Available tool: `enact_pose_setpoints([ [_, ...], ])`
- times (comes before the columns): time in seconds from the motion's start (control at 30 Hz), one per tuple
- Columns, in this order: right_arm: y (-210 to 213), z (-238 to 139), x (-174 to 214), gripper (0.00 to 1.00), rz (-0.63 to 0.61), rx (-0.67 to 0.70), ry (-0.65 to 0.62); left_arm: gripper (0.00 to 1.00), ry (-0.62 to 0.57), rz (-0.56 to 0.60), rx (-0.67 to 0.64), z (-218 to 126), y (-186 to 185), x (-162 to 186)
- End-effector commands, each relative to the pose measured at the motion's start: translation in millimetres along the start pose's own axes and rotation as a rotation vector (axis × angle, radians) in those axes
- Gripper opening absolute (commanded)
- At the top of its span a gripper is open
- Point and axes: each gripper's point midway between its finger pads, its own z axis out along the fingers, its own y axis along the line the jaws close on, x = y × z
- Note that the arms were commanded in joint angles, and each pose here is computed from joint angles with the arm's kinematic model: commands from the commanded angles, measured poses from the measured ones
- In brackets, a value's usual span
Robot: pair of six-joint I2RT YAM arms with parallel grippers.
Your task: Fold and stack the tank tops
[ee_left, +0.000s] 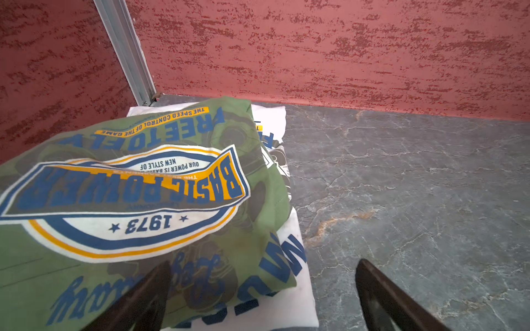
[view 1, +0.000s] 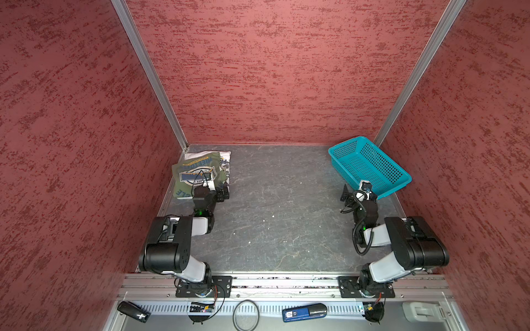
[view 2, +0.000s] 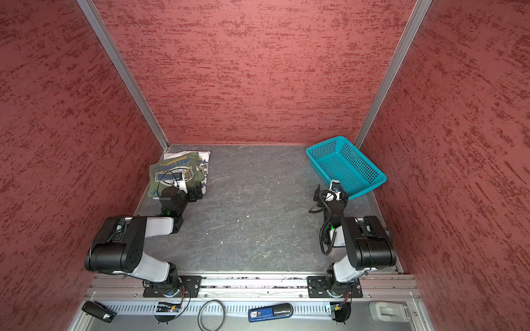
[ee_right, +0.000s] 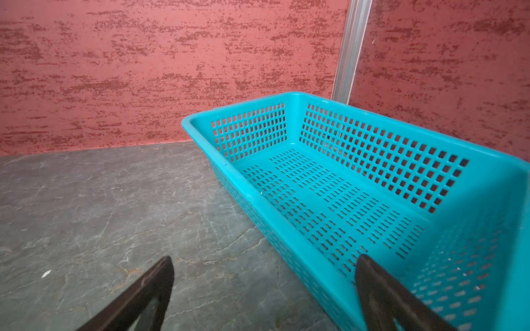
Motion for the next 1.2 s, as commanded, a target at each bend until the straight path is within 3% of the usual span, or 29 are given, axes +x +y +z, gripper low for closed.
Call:
enact_pose_setpoints([
  [0.0,-12.9,6.0,-7.3,0.99,0.043,0.069,-0.019,1.0,-0.044,-0.015,0.021,-1.2,-2.2,-7.6],
  [1.17,-13.0,5.7,-6.9,0.99,0.043,0.069,-0.016,1.0,-0.069,0.004,-0.015,-4.2,-3.4,-8.7],
])
